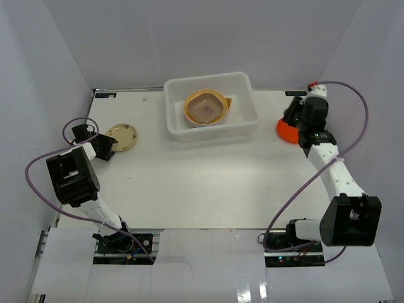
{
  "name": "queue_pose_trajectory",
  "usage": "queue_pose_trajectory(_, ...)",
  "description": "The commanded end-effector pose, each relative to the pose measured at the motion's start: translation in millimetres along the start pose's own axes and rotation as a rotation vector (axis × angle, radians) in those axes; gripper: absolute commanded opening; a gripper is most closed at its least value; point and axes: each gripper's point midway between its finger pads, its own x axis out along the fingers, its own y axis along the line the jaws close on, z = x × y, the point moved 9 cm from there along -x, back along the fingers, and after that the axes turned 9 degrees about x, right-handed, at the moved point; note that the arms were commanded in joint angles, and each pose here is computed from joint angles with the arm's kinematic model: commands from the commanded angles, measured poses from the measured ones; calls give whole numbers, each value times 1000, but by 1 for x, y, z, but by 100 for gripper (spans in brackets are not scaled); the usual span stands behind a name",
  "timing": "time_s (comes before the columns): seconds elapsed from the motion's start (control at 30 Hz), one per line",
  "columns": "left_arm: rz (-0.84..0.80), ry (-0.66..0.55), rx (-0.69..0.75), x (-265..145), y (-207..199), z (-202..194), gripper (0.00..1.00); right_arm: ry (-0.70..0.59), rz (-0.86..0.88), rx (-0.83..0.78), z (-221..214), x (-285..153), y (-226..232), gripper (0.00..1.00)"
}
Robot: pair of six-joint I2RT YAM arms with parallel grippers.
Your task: Place the plates into the plastic bin on the countertop
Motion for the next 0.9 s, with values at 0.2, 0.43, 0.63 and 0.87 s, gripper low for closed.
queue_pose_trajectory(0.2,-58,30,-35,22,-3,3,35,-107,-153,675,-84,-31,-127,57)
queue_pose_trajectory(0.43,-98,66,-34,27,0,-2,0,-76,-116,975,-111,-24,-163,69)
queue_pose_trajectory(0.63,-269,2,-12,-9,-27,7,0,-134,-167,1060,-108,1,-181,68)
queue_pose_trajectory(0.87,-413,-51,19,-58,-50,6,0,-78,-217,1189,-124,41,-203,57)
